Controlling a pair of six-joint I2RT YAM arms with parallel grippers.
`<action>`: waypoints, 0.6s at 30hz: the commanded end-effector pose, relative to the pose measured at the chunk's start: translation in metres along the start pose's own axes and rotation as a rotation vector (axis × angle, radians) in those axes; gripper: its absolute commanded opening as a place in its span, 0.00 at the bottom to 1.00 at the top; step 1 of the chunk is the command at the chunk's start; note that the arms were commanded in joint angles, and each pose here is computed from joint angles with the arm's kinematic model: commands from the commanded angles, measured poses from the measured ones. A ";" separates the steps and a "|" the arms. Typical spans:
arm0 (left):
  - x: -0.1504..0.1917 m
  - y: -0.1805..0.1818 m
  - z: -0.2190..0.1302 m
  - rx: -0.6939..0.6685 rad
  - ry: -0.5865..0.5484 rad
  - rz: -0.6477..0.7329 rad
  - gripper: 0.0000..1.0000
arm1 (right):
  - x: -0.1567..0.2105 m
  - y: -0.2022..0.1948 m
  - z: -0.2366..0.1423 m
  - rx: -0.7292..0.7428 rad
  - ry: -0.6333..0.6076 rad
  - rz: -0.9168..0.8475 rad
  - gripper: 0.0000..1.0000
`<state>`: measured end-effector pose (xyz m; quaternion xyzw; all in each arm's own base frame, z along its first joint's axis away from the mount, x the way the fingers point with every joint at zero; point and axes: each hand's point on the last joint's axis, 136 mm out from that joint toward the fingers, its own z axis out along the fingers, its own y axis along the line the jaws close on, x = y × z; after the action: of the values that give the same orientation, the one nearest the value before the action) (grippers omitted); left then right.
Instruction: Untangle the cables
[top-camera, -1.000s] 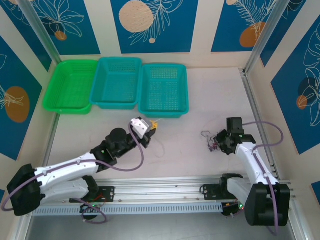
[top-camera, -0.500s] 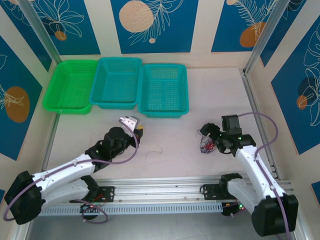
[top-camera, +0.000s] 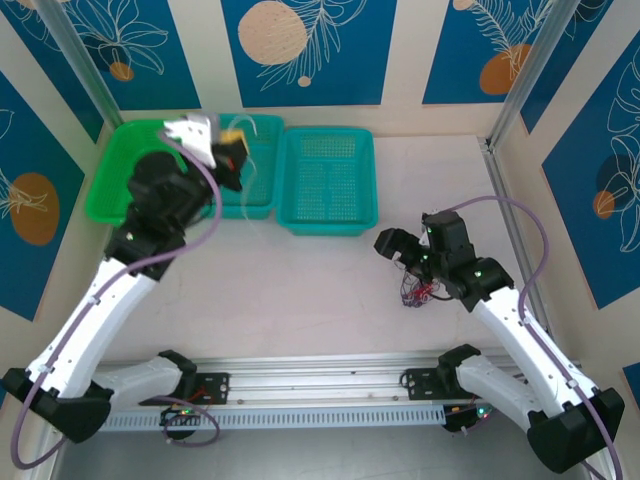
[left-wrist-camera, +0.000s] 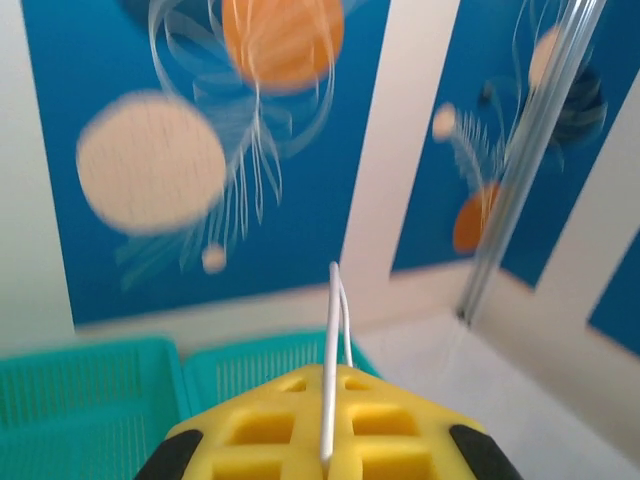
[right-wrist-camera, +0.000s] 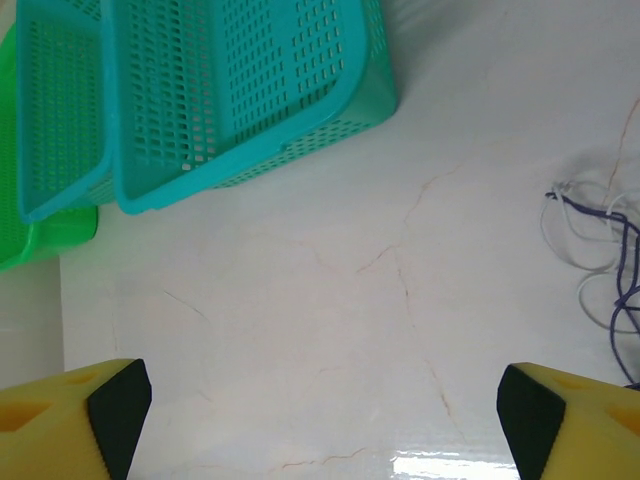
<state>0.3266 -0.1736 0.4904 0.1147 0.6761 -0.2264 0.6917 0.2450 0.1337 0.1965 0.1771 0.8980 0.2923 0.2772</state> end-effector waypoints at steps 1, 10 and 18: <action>-0.029 0.001 0.013 0.045 0.036 0.052 0.00 | -0.003 0.021 -0.005 -0.060 0.002 0.053 0.91; -0.141 0.055 0.053 -0.085 -0.109 0.200 0.00 | -0.002 0.039 0.008 -0.040 0.048 0.043 0.91; -0.128 0.180 0.091 -0.314 -0.048 0.193 0.00 | -0.011 0.039 0.004 -0.002 0.026 0.030 0.91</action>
<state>0.4681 -0.0642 0.6330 0.0797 0.6255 -0.0761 0.7724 0.2616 0.1639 0.2129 0.1801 0.8999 0.3065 0.2528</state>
